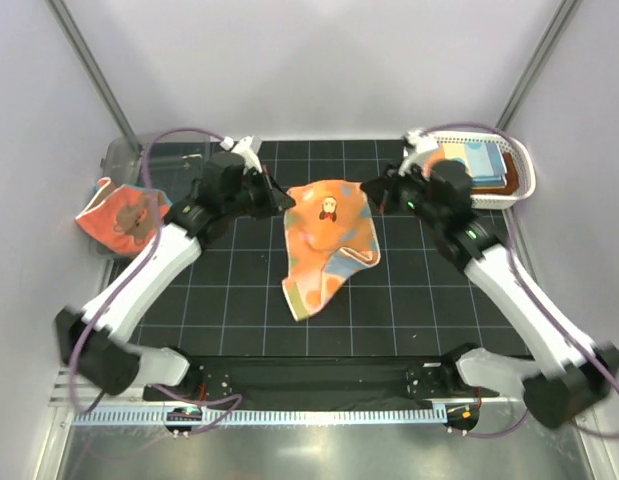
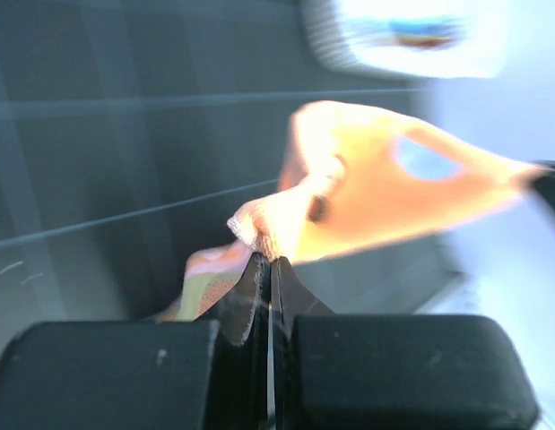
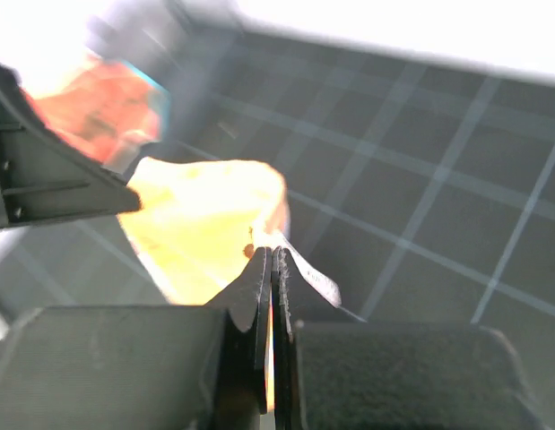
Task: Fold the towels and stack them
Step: Flatten out the crumpled towel
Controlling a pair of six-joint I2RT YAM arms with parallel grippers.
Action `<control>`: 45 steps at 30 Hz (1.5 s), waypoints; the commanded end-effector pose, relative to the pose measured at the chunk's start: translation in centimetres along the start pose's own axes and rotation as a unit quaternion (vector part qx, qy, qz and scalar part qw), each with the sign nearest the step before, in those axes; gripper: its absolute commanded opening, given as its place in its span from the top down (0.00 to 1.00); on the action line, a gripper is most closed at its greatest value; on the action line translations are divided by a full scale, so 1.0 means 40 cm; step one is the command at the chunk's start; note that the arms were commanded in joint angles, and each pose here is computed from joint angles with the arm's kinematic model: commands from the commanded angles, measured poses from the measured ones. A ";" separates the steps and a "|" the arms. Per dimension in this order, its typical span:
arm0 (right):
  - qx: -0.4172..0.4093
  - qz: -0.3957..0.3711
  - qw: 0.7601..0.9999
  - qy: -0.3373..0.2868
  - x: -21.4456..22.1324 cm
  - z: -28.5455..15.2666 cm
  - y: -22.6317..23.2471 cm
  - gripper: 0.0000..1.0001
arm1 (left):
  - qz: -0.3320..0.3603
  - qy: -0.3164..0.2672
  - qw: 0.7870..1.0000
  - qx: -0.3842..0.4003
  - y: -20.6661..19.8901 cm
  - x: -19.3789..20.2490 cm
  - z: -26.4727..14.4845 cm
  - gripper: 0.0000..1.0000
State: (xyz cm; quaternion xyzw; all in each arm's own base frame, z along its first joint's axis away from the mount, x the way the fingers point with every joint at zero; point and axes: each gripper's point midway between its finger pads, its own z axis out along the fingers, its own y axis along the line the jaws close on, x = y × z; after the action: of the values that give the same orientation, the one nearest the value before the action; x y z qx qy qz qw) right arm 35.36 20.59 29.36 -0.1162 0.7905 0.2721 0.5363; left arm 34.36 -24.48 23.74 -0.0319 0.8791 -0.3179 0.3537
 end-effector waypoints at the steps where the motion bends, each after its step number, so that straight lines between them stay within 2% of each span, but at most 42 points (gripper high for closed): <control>1: -0.031 0.006 0.999 -0.021 0.008 -0.184 0.071 0.99 | 0.032 -0.036 0.987 0.151 -0.212 0.021 -0.197 1.00; 2: -0.053 0.006 0.998 -0.026 0.010 -0.229 0.098 0.99 | 0.037 -0.039 0.984 0.171 -0.239 0.042 -0.230 1.00; 3: -0.082 0.003 0.994 -0.067 -0.015 -0.325 0.138 0.99 | 0.035 -0.032 0.982 0.181 -0.246 0.076 -0.245 1.00; 4: -0.105 0.012 0.992 -0.074 -0.014 -0.370 0.164 0.99 | 0.037 -0.045 0.972 0.226 -0.306 0.099 -0.320 1.00; 7: -0.151 0.047 0.976 -0.152 -0.081 -0.528 0.227 0.99 | 0.033 -0.066 0.955 0.288 -0.393 0.133 -0.421 1.00; 12: -0.161 0.070 0.959 -0.224 -0.183 -0.641 0.258 0.99 | 0.059 -0.084 0.938 0.331 -0.499 0.139 -0.505 1.00; 13: -0.161 0.066 0.958 -0.228 -0.194 -0.646 0.260 0.99 | 0.061 -0.091 0.933 0.342 -0.524 0.125 -0.530 1.00; 16: -0.134 0.065 0.957 -0.249 -0.244 -0.647 0.246 0.99 | 0.066 -0.104 0.952 0.281 -0.507 0.102 -0.495 1.00; 18: -0.088 0.061 0.960 -0.260 -0.276 -0.617 0.209 0.99 | 0.079 -0.140 0.963 0.216 -0.476 0.051 -0.471 1.00; 19: -0.070 0.059 0.961 -0.260 -0.285 -0.599 0.192 0.99 | 0.073 -0.169 0.964 0.193 -0.471 0.004 -0.491 1.00; 21: -0.028 0.048 0.964 -0.261 -0.311 -0.537 0.154 0.99 | 0.083 -0.202 0.972 0.086 -0.393 -0.043 -0.450 1.00; 24: 0.010 0.039 0.964 -0.263 -0.348 -0.473 0.121 0.99 | 0.097 -0.241 0.966 0.019 -0.354 -0.120 -0.448 1.00; 26: -0.001 0.023 0.967 -0.255 -0.359 -0.449 0.133 0.99 | 0.111 -0.244 0.963 0.022 -0.364 -0.131 -0.449 1.00; 29: -0.073 -0.001 0.971 -0.227 -0.348 -0.454 0.204 0.99 | 0.129 -0.227 0.963 0.068 -0.407 -0.116 -0.462 1.00; 32: -0.130 -0.022 0.969 -0.208 -0.295 -0.510 0.252 0.99 | 0.125 -0.202 0.964 0.120 -0.422 -0.074 -0.481 1.00; 33: -0.138 -0.023 0.972 -0.190 -0.263 -0.519 0.256 0.99 | 0.127 -0.183 0.967 0.123 -0.404 -0.037 -0.455 1.00; 34: -0.150 -0.026 0.970 -0.191 -0.250 -0.551 0.267 0.99 | 0.112 -0.186 0.963 0.160 -0.419 -0.033 -0.494 1.00; 35: -0.170 -0.020 0.971 -0.169 -0.211 -0.556 0.279 0.99 | 0.106 -0.180 0.962 0.173 -0.419 -0.019 -0.498 1.00; 39: -0.221 0.006 0.963 -0.155 -0.148 -0.600 0.312 0.99 | 0.094 -0.150 0.962 0.207 -0.411 0.050 -0.505 1.00; 43: -0.225 0.021 0.955 -0.193 -0.171 -0.638 0.317 0.99 | 0.108 -0.151 0.964 0.190 -0.414 0.087 -0.502 1.00; 45: -0.168 0.019 0.962 -0.213 -0.206 -0.606 0.271 0.99 | 0.110 -0.170 0.968 0.151 -0.403 0.061 -0.488 1.00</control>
State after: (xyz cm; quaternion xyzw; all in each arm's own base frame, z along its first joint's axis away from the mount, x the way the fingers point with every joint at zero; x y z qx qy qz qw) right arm 11.71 15.19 46.68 -0.1624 0.5923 0.4470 0.6503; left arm 15.88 -27.65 40.40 0.0995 0.7581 -0.4108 0.4966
